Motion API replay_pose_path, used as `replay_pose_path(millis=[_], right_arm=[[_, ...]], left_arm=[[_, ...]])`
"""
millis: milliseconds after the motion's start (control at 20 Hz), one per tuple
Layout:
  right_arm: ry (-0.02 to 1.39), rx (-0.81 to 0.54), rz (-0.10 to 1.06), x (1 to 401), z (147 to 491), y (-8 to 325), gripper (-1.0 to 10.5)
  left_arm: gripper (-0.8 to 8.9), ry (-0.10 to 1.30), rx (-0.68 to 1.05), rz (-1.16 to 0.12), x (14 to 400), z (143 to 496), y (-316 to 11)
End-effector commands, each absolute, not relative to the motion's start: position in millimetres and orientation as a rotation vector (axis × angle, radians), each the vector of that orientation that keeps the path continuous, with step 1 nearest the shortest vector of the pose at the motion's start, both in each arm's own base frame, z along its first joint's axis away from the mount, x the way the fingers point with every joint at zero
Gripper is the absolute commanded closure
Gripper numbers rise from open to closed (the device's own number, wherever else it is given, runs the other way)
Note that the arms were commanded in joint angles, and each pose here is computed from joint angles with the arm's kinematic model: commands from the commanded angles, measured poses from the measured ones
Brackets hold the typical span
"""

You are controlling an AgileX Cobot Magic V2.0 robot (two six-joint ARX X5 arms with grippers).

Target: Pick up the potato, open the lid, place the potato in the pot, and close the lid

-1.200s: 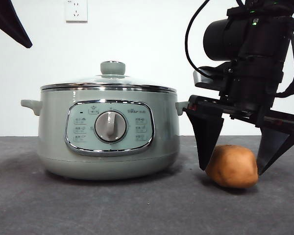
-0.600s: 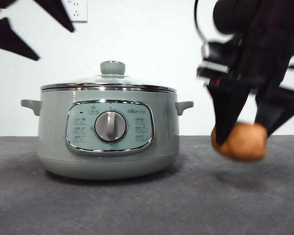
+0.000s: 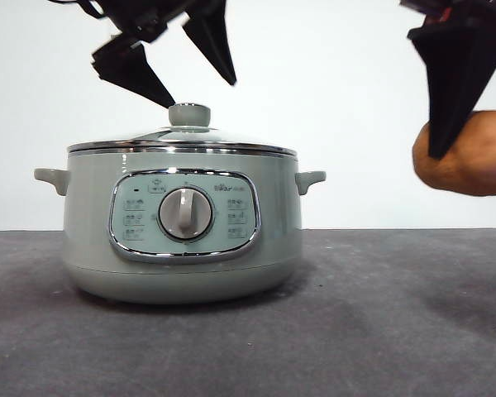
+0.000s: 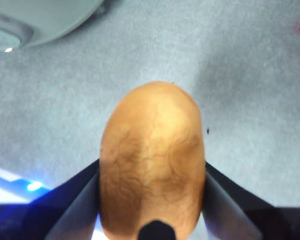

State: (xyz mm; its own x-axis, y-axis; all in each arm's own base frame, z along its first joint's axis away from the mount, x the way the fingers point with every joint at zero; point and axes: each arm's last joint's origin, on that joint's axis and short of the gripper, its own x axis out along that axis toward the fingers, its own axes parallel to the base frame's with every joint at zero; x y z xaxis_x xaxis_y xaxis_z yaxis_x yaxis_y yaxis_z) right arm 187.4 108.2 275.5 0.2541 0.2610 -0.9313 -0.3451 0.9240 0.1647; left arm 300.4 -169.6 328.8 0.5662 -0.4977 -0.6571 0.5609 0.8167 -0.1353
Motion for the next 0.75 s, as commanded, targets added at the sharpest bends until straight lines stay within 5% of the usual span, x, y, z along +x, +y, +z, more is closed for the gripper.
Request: replay_pose_path(millis=[50,300,550,750], right_arm=[[1.241,-0.068,0.409,184.7,278.7,107.0,9.5],[1.234,-0.066,0.411,184.0,279.7,106.7,9.5],[1.220,-0.064,0.415,185.2,280.2,107.2,9.5],[1.218,-0.063,0.415,185.3,280.3,107.3,9.5]], left_arm=[[2.81,0.763,0.125,-0.612,303.3,319.8,-176.8],[2.88,0.800,0.167,-0.573,305.4,307.8,-185.2],[8.26,0.802,0.192,-0.543,304.8,307.1,-185.0],[8.22,0.782,0.217,-0.480,306.0,307.9,-184.3]])
